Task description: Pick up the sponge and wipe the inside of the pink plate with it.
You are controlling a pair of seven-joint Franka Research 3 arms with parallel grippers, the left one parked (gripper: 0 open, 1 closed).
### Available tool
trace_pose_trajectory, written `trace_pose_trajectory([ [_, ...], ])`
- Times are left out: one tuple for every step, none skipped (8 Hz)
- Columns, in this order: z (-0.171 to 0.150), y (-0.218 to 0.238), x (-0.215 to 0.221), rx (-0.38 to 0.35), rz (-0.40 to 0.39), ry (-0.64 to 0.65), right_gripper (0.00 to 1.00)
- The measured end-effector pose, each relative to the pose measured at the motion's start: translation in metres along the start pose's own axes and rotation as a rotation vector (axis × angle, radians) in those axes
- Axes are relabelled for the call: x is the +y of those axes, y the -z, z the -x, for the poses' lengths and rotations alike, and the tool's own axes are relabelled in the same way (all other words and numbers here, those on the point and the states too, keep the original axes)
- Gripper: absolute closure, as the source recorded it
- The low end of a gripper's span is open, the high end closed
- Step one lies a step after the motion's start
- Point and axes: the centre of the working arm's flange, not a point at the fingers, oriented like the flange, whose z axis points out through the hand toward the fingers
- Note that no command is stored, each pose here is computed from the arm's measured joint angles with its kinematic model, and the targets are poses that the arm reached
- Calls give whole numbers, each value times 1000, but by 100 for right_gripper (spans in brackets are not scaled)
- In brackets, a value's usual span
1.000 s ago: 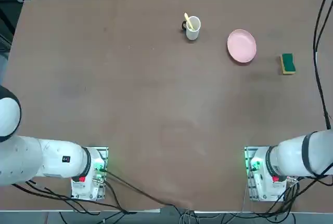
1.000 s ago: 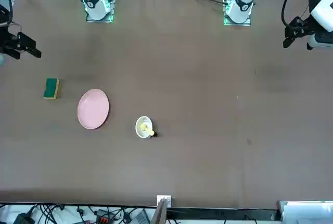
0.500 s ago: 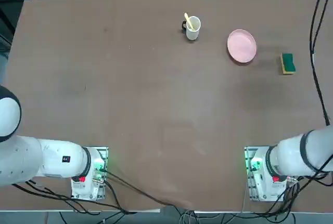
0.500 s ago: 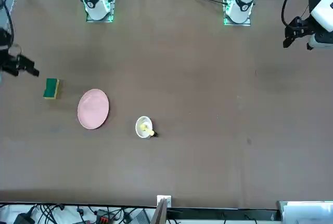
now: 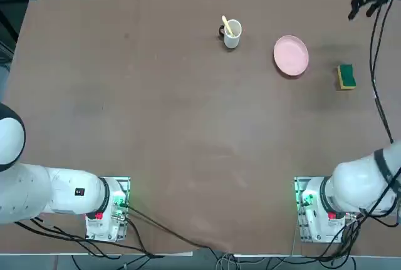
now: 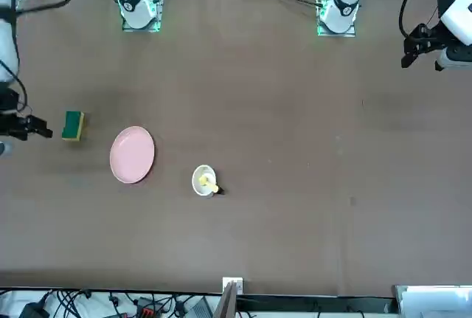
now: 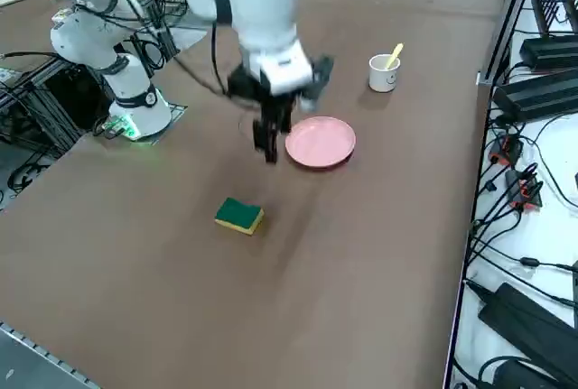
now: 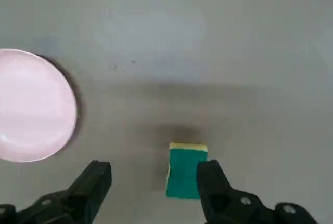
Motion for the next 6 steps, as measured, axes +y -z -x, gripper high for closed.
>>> trace_pose_trajectory([
  [11,-33,5,-2,-1,-14,0],
  [25,-63,12,1,-1,-33,0],
  [41,-91,17,6,-1,-47,0],
  [57,-116,17,-4,-5,-55,0],
  [67,-135,15,-27,-14,-59,0],
  [73,-149,16,-48,-22,-63,0],
])
